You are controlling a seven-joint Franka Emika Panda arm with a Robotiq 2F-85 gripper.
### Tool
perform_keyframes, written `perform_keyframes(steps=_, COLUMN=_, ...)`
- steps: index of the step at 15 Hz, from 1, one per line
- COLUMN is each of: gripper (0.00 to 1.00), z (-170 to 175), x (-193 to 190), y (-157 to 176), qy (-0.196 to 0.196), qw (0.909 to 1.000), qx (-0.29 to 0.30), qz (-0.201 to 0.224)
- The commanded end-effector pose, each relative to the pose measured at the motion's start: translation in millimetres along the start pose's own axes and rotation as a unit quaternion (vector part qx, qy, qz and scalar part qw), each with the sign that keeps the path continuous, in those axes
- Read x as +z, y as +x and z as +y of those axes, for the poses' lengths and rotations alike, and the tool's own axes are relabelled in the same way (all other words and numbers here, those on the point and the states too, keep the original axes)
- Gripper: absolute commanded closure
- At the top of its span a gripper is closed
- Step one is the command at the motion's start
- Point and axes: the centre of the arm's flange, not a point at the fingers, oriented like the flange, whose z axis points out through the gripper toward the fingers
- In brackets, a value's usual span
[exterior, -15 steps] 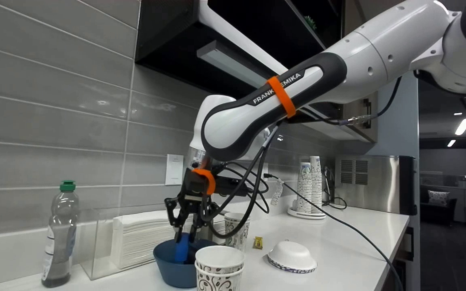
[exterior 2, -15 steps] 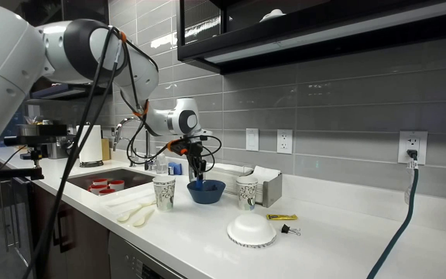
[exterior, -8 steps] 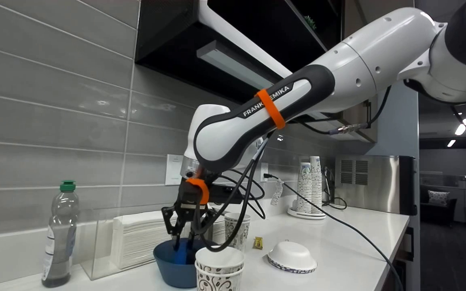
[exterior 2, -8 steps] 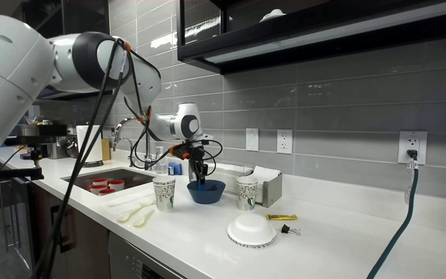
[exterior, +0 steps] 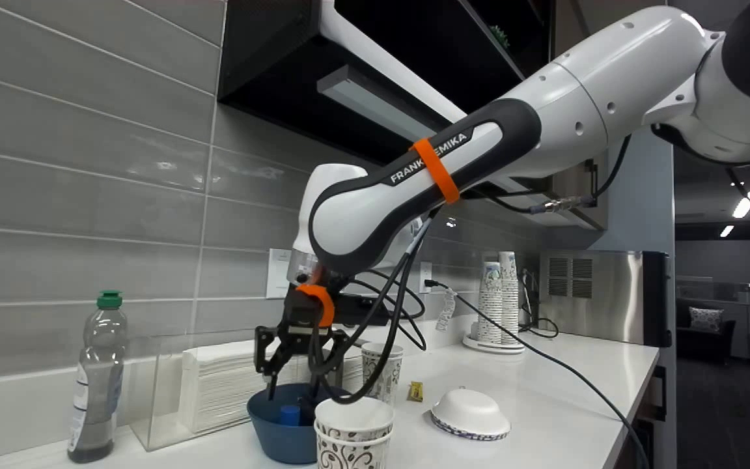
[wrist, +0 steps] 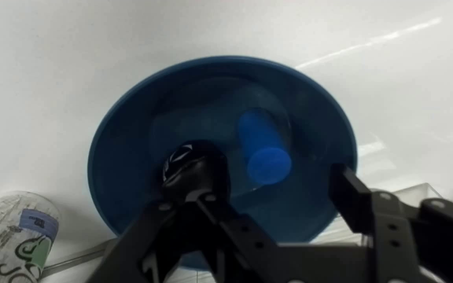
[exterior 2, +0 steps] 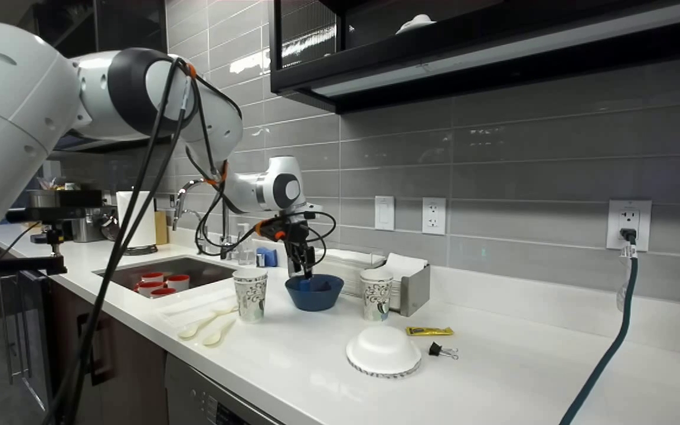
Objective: Put one blue block in the blue bowl.
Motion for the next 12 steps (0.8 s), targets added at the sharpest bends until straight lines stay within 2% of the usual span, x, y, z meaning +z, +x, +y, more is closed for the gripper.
perform_keyframes(steps=1, gripper=0.02, z=6.5, x=-60.2, y=-5.3, qy=0.013, qw=0.9996, qx=0.004, qz=0.025)
perform_keyframes(steps=3, gripper=0.00, z=22.2, x=-81.6, y=-5.4, qy=0.002, qw=0.9995, qx=0.002, qz=0.030)
perform_keyframes(steps=4, gripper=0.00, z=35.1, x=-86.8, y=-10.6, qy=-0.009, qw=0.9994, qx=-0.026, qz=0.020)
perform_keyframes(steps=6, gripper=0.00, z=57.0, x=-93.3, y=-20.0, qy=-0.008, qw=0.9978, qx=-0.066, qz=0.000)
perform_keyframes(steps=8, gripper=0.00, z=84.2, x=-97.2, y=-37.6, qy=0.017, qw=0.9929, qx=-0.114, qz=-0.027)
perform_keyframes(steps=12, gripper=0.00, z=139.4, x=-124.7, y=-66.0, qy=0.083, qw=0.9772, qx=-0.195, qz=-0.014)
